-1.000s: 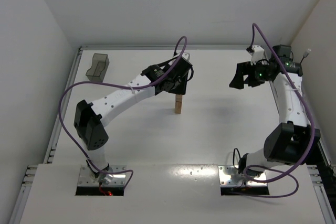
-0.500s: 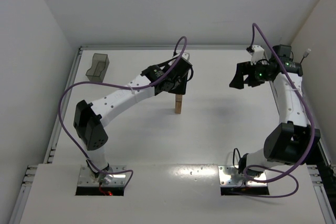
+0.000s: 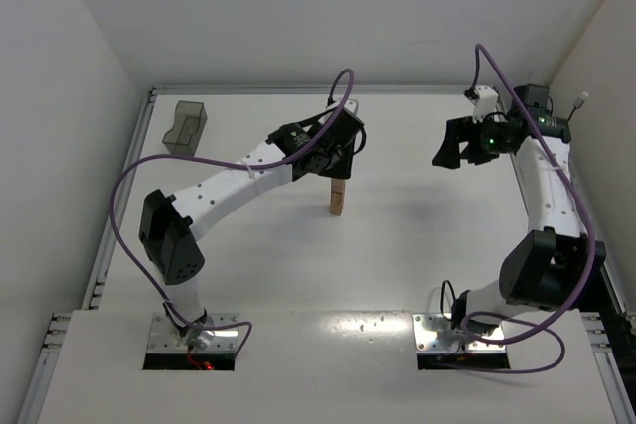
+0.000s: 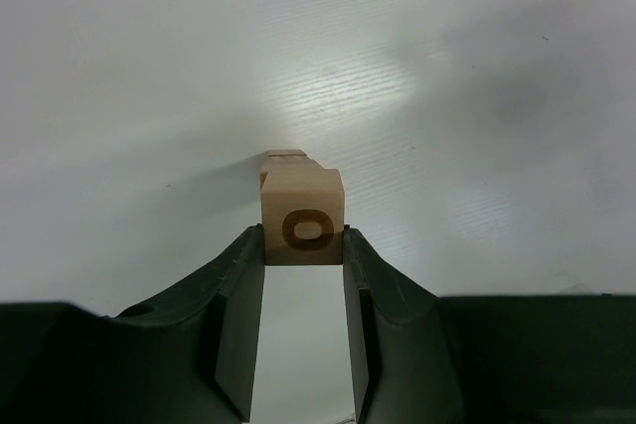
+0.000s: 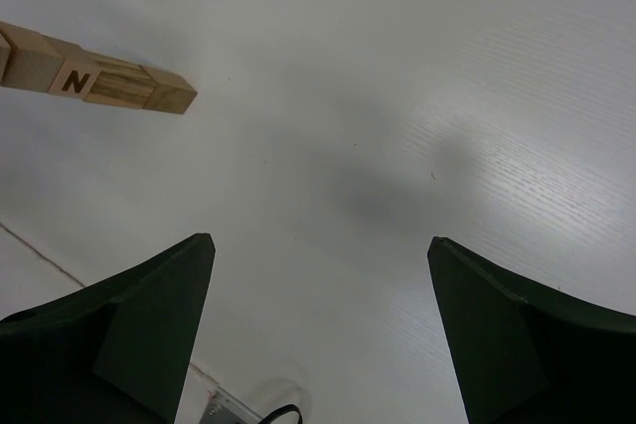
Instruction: Build the wood block tower
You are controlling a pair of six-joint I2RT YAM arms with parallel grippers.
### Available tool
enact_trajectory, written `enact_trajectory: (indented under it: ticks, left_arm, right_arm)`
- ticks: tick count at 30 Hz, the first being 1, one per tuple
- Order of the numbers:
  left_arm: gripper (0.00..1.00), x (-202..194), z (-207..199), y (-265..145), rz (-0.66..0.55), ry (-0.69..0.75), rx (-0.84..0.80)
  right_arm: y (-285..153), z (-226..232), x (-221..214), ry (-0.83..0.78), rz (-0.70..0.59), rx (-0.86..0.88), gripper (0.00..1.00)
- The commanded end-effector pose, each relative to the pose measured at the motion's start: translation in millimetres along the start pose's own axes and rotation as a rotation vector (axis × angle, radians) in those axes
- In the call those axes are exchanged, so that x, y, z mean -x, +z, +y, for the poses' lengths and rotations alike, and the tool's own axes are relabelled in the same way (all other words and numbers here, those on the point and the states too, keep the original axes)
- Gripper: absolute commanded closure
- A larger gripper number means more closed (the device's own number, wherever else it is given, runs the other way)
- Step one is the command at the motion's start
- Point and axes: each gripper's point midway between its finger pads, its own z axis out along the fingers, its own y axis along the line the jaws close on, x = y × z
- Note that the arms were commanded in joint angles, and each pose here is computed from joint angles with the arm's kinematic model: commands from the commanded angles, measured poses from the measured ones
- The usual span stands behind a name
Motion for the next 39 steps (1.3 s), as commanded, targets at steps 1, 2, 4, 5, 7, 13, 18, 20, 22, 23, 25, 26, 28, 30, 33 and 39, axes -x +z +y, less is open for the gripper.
enact_trajectory:
  ticks: [1,2,4,5,7,13,18,20,22,23,25,26,28,30,33,39]
  left_arm:
    - [1.00,7.5,-1.9,-15.6,-0.037,-0.013,-0.015]
    - [1.00,7.5,-1.9,-15.6,-0.037,-0.013,-0.015]
    - [1.00,9.6,-1.9,-19.1,-0.045,-0.016,-0.019]
    - [1.00,9.6,-1.9,-19.1,-0.045,-0.016,-0.020]
    - [1.00,9.6,-1.9,-19.1,-0.045,-0.016,-0.020]
    - [1.00,7.7,-1.6,-21.1,-0.040,-0.006,-0.027]
    - [0.94,6.7,-3.2,-21.3,-0.034,-0.006,-0.036]
    - [0.90,3.6,-1.9,-19.6,-0.027,-0.003,-0.032]
    - [0.79,5.5,-3.2,-19.4,-0.034,-0.006,-0.036]
    - [0.78,5.5,-3.2,-19.4,-0.034,-0.006,-0.036]
    - [0.68,1.6,-3.3,-17.8,-0.022,-0.003,-0.039]
    - [0.64,1.5,-2.9,-17.8,-0.022,0.006,-0.039]
    - [0.61,3.6,-2.9,-21.3,-0.030,0.003,-0.044]
    - [0.55,3.6,-2.9,-21.3,-0.030,0.003,-0.044]
    - [0.53,3.6,-2.9,-21.3,-0.030,0.003,-0.044]
    - [0.32,10.5,-4.1,-23.3,-0.052,0.006,-0.047]
  right_arm:
    - [-4.2,6.8,17.6,-0.046,-0.041,0.022,0.14]
    - [-4.2,6.8,17.6,-0.046,-0.041,0.022,0.14]
    - [-4.2,6.8,17.6,-0.046,-0.041,0.022,0.14]
    - [-4.2,6.8,17.6,-0.046,-0.041,0.022,0.14]
    - [-4.2,6.8,17.6,-0.046,-0.041,0.022,0.14]
    - [-4.4,8.2,20.5,-0.057,-0.042,0.017,0.14]
    - [-4.6,8.7,18.6,-0.061,-0.036,0.020,0.14]
    - [-4.6,8.7,18.6,-0.061,-0.036,0.020,0.14]
    - [-4.6,8.7,18.6,-0.061,-0.036,0.020,0.14]
    - [-4.6,8.7,18.6,-0.061,-0.036,0.020,0.14]
    - [-4.6,8.7,18.6,-0.061,-0.036,0.020,0.14]
    - [-4.6,8.7,18.6,-0.061,-0.036,0.020,0.14]
    - [-4.6,8.7,18.6,-0.061,-0.036,0.020,0.14]
    - [-4.6,8.7,18.6,-0.061,-0.036,0.020,0.14]
    - [-4.6,8.7,18.6,-0.061,-0.036,0.020,0.14]
    - [-4.6,8.7,18.6,-0.061,-0.036,0.020,0.14]
